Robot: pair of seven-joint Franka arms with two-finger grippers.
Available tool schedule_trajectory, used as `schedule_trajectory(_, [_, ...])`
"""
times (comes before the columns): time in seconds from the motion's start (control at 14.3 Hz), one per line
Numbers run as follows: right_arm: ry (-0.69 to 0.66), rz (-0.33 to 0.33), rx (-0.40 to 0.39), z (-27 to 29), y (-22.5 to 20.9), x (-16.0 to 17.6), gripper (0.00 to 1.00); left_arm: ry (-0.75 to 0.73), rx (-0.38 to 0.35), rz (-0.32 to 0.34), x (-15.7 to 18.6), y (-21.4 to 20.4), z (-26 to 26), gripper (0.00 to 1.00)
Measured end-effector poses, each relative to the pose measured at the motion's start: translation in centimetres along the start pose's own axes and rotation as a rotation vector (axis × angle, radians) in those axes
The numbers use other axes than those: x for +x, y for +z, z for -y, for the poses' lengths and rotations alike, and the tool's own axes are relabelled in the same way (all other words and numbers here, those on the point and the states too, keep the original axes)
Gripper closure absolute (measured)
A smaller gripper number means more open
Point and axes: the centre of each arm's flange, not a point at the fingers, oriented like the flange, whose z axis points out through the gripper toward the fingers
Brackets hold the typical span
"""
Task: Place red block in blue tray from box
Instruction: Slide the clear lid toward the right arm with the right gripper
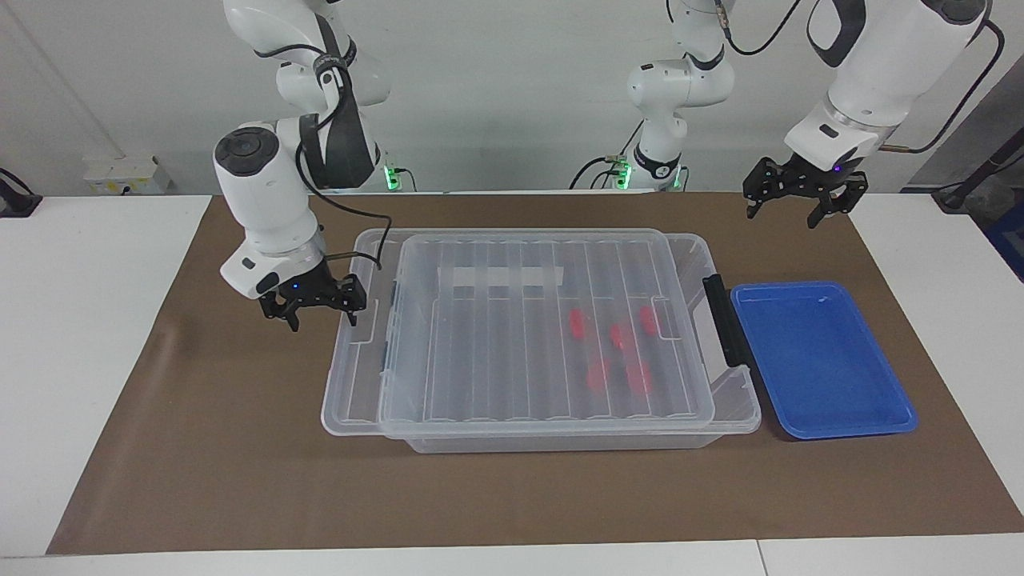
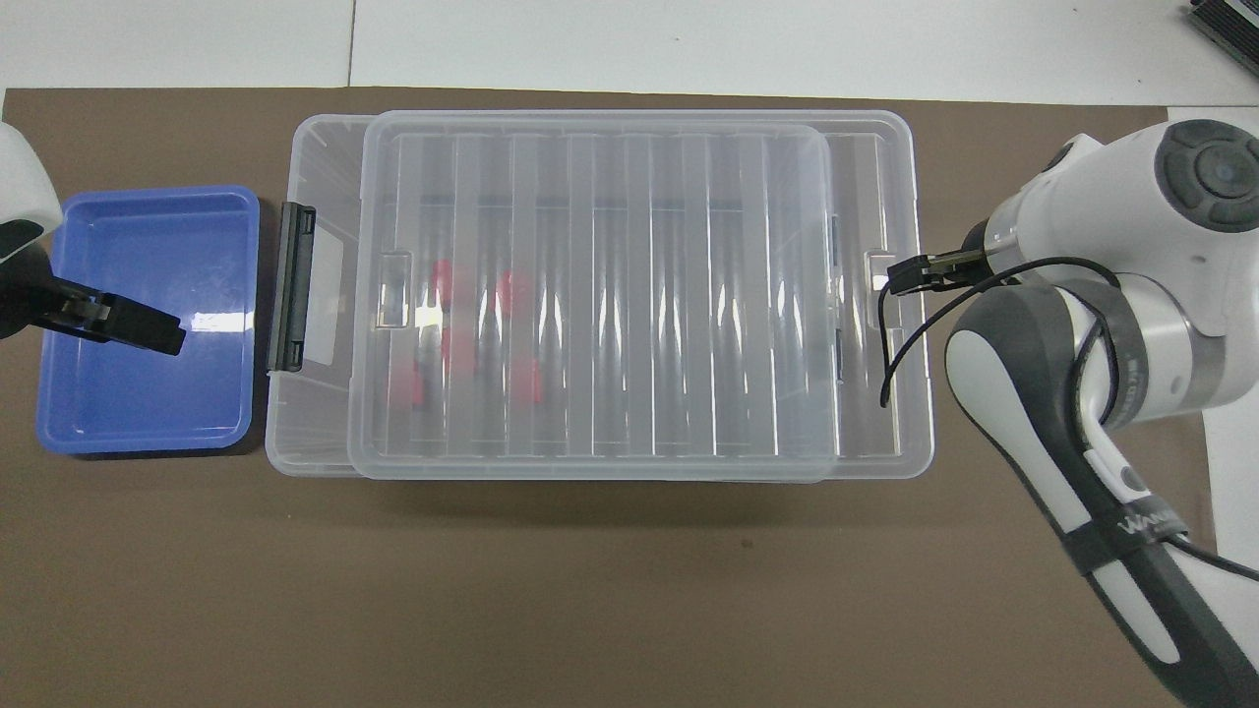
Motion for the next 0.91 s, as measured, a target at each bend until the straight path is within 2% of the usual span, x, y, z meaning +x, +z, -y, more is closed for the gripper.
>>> schedule_trajectory(0.91, [-0.27,0.016,-0.053,-12.8,-0.1,-1.5,0.0,0.0,0.0,0.0,0.0,0.0,0.0,0.0])
